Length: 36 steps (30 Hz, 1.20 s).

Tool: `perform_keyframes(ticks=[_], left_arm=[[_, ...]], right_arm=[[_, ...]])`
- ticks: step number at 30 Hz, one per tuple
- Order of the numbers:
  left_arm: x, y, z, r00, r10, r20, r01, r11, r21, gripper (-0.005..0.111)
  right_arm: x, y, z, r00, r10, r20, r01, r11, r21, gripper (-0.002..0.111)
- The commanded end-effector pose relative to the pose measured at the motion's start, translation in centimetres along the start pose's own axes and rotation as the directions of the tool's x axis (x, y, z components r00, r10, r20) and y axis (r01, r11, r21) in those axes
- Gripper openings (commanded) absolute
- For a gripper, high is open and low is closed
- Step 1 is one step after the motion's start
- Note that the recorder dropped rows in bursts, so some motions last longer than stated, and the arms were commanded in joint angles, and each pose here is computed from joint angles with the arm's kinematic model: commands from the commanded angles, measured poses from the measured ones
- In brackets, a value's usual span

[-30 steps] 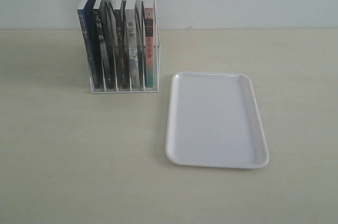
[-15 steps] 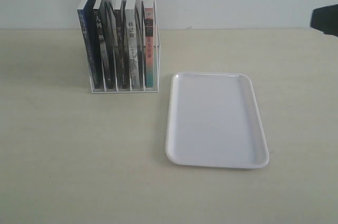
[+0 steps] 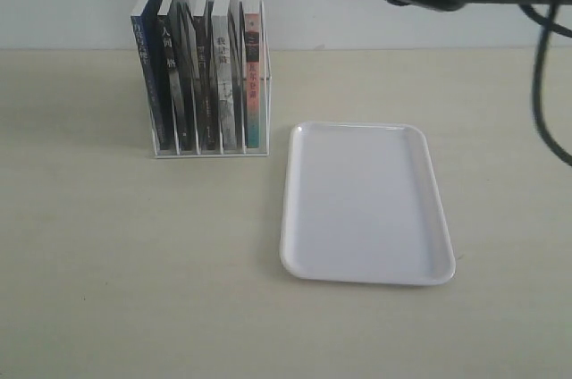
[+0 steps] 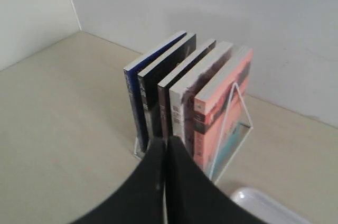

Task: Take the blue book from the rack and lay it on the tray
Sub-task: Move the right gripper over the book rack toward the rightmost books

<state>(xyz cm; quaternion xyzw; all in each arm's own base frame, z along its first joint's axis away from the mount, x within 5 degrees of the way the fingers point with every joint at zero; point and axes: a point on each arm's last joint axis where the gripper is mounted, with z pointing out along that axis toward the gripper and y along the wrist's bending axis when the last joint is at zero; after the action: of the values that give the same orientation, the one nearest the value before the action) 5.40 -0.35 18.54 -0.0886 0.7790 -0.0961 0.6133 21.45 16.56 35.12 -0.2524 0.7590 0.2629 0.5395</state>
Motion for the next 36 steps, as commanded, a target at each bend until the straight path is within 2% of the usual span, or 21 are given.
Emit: perform_keyframes(ticks=[1,4,8,11,13,15,17,24,27,32,36], left_arm=[[0.0,0.0,0.0,1.000,0.007,0.007,-0.007,1.000,0.005,0.006],[0.0,0.0,0.0,1.000,0.007,0.007,-0.007,1.000,0.005,0.006],[0.0,0.0,0.0,1.000,0.007,0.007,-0.007,1.000,0.005,0.006],[0.0,0.0,0.0,1.000,0.007,0.007,-0.007,1.000,0.005,0.006],[0.0,0.0,0.0,1.000,0.007,0.007,-0.007,1.000,0.005,0.006],[0.0,0.0,0.0,1.000,0.007,0.007,-0.007,1.000,0.005,0.006],[0.0,0.0,0.0,1.000,0.007,0.007,-0.007,1.000,0.005,0.006],[0.0,0.0,0.0,1.000,0.007,0.007,-0.007,1.000,0.005,0.006],[0.0,0.0,0.0,1.000,0.007,0.007,-0.007,1.000,0.005,0.006],[0.0,0.0,0.0,1.000,0.007,0.007,-0.007,1.000,0.005,0.006],[0.0,0.0,0.0,1.000,0.007,0.007,-0.007,1.000,0.005,0.006]], right_arm=[[-0.7,0.3,3.6,0.996,0.078,-0.052,-0.080,0.996,-0.033,0.000],[-1.0,0.4,5.7,0.989,0.028,-0.148,-0.038,0.997,-0.065,0.000],[-1.5,1.7,7.0,0.924,-0.281,-0.259,0.255,0.958,-0.129,0.000],[-2.0,2.9,6.4,0.855,-0.374,-0.360,0.360,0.927,-0.107,0.000],[-2.2,3.0,5.8,0.827,-0.323,-0.460,0.360,0.933,-0.008,0.000],[-2.6,2.6,5.2,0.846,-0.176,-0.504,0.289,0.944,0.156,0.000],[-3.0,2.0,4.7,0.865,-0.046,-0.499,0.216,0.933,0.288,0.000],[-4.6,2.1,5.3,0.887,-0.010,-0.462,0.165,0.941,0.296,0.000],[-5.6,1.4,6.5,0.878,0.066,-0.474,0.106,0.939,0.327,0.000],[-5.2,-1.3,10.1,0.787,0.218,-0.576,0.013,0.929,0.369,0.000],[-4.7,-1.8,12.4,0.784,0.230,-0.577,-0.002,0.930,0.369,0.000]])
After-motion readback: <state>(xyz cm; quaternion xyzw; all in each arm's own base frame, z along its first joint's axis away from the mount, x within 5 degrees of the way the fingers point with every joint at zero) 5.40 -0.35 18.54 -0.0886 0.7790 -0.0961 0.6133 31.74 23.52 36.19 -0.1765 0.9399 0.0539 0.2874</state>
